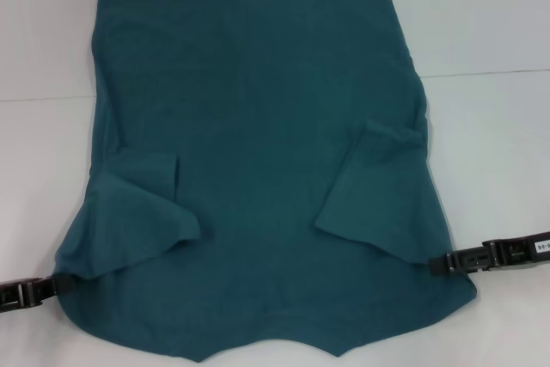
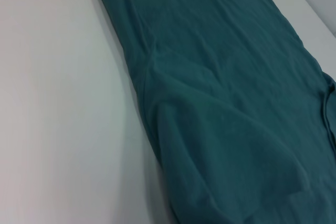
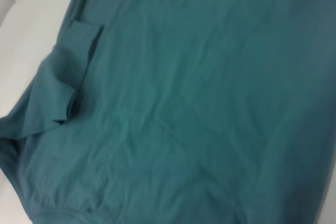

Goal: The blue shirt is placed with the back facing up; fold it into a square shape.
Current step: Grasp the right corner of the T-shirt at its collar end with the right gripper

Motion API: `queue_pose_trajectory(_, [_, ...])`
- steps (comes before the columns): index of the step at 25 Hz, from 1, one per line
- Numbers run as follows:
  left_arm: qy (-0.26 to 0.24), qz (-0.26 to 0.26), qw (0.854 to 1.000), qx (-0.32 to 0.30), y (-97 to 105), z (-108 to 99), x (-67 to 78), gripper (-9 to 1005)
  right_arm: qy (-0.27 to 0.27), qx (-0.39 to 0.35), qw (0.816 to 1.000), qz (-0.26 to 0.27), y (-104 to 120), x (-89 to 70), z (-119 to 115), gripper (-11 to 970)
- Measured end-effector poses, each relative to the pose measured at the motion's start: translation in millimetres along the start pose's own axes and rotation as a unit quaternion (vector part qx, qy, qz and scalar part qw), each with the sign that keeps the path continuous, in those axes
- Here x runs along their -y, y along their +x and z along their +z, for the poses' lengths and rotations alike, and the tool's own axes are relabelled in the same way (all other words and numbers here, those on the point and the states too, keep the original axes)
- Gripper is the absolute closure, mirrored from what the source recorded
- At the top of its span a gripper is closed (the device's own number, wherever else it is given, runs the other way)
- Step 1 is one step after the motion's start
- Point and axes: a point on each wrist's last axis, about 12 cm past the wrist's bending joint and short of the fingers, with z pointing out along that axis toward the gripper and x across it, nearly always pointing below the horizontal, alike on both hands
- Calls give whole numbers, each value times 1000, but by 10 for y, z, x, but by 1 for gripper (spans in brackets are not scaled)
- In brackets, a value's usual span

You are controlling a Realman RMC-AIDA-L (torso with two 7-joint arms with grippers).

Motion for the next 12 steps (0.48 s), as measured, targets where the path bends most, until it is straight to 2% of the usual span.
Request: queue_pose_trajectory(12, [3,-1,1000,5,-8,2,7,982,-15,-16,1000,-8,-5,-64,22,122])
